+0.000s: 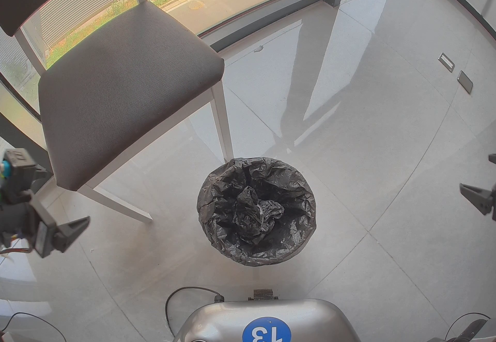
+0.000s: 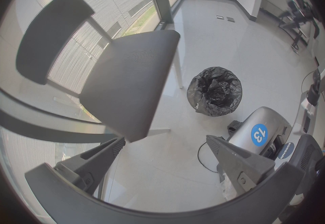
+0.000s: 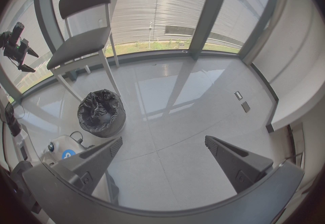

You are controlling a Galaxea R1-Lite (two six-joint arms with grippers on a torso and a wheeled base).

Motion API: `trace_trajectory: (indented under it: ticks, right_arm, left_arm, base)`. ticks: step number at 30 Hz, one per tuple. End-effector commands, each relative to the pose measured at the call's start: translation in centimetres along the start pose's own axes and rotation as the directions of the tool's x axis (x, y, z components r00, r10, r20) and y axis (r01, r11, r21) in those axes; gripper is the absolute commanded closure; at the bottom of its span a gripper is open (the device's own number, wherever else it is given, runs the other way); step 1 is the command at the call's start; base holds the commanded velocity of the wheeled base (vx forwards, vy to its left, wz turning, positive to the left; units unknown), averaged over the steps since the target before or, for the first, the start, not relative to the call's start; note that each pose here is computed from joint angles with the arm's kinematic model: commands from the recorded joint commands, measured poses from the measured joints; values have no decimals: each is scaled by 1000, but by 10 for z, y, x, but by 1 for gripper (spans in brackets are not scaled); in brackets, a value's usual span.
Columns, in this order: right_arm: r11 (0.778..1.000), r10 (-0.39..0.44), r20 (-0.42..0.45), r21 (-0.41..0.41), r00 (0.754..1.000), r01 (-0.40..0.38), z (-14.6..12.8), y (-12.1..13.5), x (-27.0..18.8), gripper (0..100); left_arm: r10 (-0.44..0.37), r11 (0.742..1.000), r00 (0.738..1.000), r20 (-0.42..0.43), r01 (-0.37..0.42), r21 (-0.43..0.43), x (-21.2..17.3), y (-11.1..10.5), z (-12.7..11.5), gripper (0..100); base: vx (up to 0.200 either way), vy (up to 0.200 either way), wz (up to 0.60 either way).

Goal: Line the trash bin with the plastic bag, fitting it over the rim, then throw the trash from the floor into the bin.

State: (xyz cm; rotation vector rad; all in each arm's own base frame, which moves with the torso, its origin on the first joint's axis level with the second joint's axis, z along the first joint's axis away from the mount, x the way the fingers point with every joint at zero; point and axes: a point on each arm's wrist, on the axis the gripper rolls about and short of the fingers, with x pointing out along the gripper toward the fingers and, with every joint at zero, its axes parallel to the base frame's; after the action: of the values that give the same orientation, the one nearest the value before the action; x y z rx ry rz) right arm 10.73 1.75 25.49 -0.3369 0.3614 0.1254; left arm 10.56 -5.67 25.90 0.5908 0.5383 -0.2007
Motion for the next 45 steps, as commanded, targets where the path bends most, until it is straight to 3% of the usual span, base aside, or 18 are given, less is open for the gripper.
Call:
trace_trajectory:
  ticks: [1, 5, 10, 12, 14, 15, 18, 21, 26, 30, 33, 35, 37, 38, 39, 43, 45]
  right_arm:
    - [987, -94, 88, 142, 992, 81, -81, 14, -73, 0]
    - [971, -157, 51, 189, 986, 145, -123, 29, -84, 0]
    - [949, -194, 14, 256, 981, 184, -153, 41, -81, 0]
    - [947, -187, 14, 267, 982, 176, -162, 44, -79, 0]
    - [946, -180, -14, 270, 984, 177, -180, 50, -68, 0]
    - [946, -180, -14, 270, 984, 177, -181, 50, -68, 0]
    - [945, -188, 74, 287, 979, 160, -191, 54, -63, 0]
    - [950, -179, 105, 275, 978, 144, -192, 54, -65, 0]
    - [949, -198, 187, 281, 962, 141, -197, 56, -71, 0]
    - [941, -227, 210, 299, 951, 158, -199, 57, -73, 0]
    - [923, -231, 206, 357, 951, 146, -200, 57, -72, 0]
    - [911, -234, 203, 388, 951, 141, -201, 58, -71, 0]
    - [908, -242, 219, 394, 945, 141, -202, 58, -68, 0]
    - [908, -242, 219, 394, 945, 141, -202, 58, -68, 0]
    - [902, -278, 261, 401, 924, 158, -201, 57, -65, 0]
    - [904, -287, 288, 396, 914, 160, -201, 56, -63, 0]
    - [912, -285, 289, 375, 914, 165, -201, 57, -63, 0]
  left_arm:
    - [168, 974, 981, 94, -151, -172, -89, 32, -53, 0]
    - [255, 946, 967, 31, -242, -216, -116, 28, -89, 0]
    - [299, 926, 954, 15, -286, -246, -137, 13, -130, 0]
    - [332, 909, 943, -21, -325, -260, -143, 3, -144, 0]
    - [394, 862, 914, -99, -404, -305, -157, -23, -167, 0]
    - [394, 862, 914, -98, -404, -307, -157, -25, -167, 0]
    - [356, 866, 934, -17, -337, -369, -165, -57, -186, 0]
    - [328, 869, 944, 29, -290, -400, -161, -78, -191, 0]
    - [231, 901, 967, 110, -170, -398, -147, -80, -191, 0]
    - [222, 901, 967, 127, -154, -405, -131, -78, -189, 0]
    - [254, 887, 947, 195, -149, -436, -78, -73, -189, 0]
    - [301, 879, 915, 267, -157, -450, -48, -72, -193, 0]
    - [313, 886, 880, 357, -136, -443, -24, -74, -198, 0]
    - [313, 886, 880, 357, -136, -443, -24, -74, -198, 0]
    - [289, 898, 857, 427, -88, -430, -10, -78, -204, 0]
    - [202, 882, 889, 411, 18, -471, -12, -80, -207, 0]
    - [153, 880, 872, 465, 93, -466, -16, -82, -208, 0]
  base:
    - [0, 0, 0]
    - [0, 0, 0]
    - [0, 0, 0]
    - [0, 0, 0]
    - [0, 0, 0]
    - [0, 0, 0]
    - [0, 0, 0]
    - [0, 0, 0]
    - [0, 0, 0]
    - [0, 0, 0]
    - [0, 0, 0]
    - [0, 0, 0]
    - [0, 0, 0]
    - [0, 0, 0]
    - [0, 0, 0]
    - [0, 0, 0]
    - [0, 0, 0]
